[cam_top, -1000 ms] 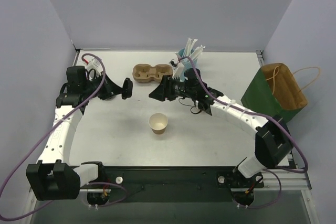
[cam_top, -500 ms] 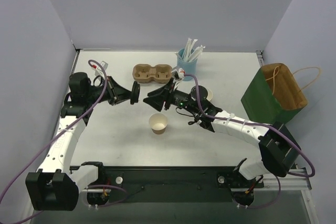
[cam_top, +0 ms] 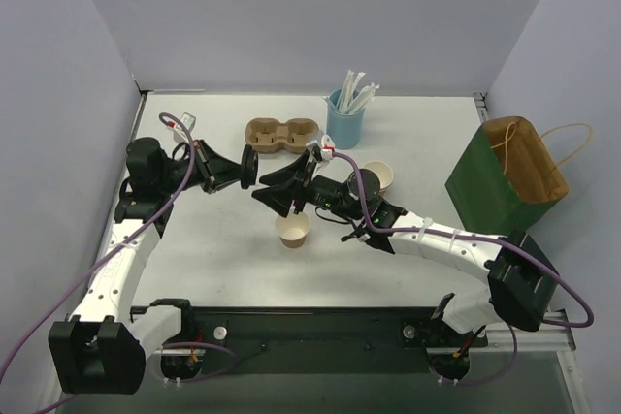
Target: Pack the takeout coffee
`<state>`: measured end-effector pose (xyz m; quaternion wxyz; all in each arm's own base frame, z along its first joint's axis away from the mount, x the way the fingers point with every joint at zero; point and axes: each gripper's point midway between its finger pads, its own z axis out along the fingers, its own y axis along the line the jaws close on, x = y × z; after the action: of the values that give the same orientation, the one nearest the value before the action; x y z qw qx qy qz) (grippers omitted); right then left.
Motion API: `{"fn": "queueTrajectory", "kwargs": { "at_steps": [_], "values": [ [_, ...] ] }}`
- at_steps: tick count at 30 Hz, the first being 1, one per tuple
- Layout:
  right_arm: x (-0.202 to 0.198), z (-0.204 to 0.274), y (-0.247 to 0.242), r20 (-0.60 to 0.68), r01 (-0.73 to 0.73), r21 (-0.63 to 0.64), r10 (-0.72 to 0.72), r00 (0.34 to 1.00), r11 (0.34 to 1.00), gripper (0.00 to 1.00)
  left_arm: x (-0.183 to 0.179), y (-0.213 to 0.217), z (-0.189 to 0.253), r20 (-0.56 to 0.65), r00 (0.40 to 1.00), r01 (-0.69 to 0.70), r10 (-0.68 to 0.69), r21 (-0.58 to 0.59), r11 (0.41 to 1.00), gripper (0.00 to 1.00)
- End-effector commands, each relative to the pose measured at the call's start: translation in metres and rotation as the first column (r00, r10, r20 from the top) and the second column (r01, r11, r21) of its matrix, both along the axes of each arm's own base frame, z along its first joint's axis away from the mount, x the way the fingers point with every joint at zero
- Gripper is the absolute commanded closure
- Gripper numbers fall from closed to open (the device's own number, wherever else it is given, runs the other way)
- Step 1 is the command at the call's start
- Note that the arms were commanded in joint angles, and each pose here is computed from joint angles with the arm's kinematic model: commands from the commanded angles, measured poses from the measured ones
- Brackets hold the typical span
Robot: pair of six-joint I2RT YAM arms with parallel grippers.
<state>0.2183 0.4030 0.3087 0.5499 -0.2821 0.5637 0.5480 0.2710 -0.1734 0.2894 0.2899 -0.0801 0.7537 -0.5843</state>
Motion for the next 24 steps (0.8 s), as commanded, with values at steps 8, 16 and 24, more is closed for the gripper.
{"fn": "queueTrajectory", "kwargs": {
  "at_steps": [8,16,24],
  "values": [
    [-0.001,0.058,0.016,0.13,0.025,0.118,-0.04,0.991,0.993,0.76,-0.001,-0.002,0.014,0.077,0.997,-0.018,0.019,-0.021,1.0,1.0],
    [0.008,0.048,0.01,0.095,0.1,0.097,-0.109,0.989,0.99,1.0,-0.001,0.0,0.013,0.107,0.994,-0.027,0.025,0.016,1.0,0.75],
    [0.025,-0.009,-0.023,-0.098,0.249,-0.314,-0.293,0.951,0.916,1.0,0.013,0.046,-0.032,0.02,0.984,-0.173,0.178,0.373,0.912,0.21]
  ]
}}
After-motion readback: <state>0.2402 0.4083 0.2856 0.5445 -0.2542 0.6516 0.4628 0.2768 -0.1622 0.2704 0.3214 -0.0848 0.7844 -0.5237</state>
